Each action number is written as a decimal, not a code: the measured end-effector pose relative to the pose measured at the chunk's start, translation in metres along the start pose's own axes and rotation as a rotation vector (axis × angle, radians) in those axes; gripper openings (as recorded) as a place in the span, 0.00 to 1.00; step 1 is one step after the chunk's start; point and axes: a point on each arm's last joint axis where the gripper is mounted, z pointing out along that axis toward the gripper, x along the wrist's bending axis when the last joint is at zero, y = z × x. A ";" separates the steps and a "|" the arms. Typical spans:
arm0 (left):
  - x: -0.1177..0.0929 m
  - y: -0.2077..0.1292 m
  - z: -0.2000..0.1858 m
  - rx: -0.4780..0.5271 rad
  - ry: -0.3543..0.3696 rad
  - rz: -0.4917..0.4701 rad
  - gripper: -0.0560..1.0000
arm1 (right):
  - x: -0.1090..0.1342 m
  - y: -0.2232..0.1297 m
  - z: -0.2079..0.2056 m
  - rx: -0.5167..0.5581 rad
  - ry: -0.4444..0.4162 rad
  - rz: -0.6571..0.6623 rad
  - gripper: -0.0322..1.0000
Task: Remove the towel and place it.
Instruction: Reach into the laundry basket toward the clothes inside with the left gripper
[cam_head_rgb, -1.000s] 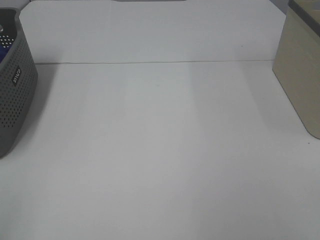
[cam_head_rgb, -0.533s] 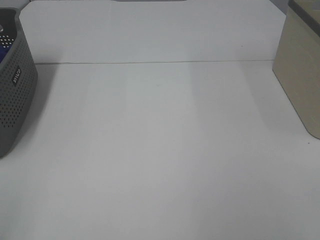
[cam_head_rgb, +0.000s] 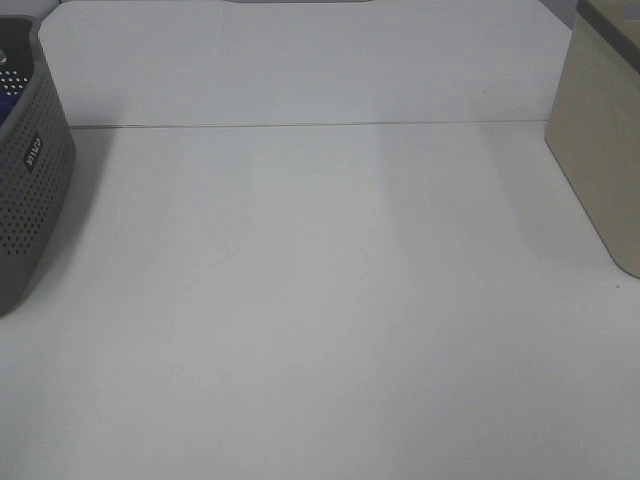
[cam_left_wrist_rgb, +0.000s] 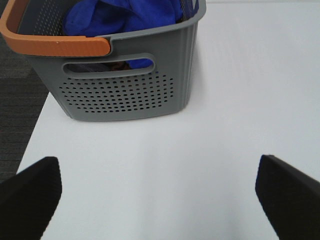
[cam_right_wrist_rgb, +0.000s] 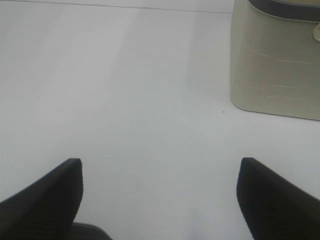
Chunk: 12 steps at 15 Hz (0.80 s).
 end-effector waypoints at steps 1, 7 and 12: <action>0.001 0.006 -0.001 0.019 -0.001 0.022 0.99 | 0.000 0.000 0.000 0.000 0.000 0.000 0.82; 0.011 0.119 0.014 0.164 -0.020 0.351 0.99 | 0.000 0.000 0.000 0.000 0.000 0.000 0.82; 0.022 0.201 0.052 0.242 -0.004 0.653 0.98 | 0.000 0.000 0.000 0.000 0.000 0.000 0.82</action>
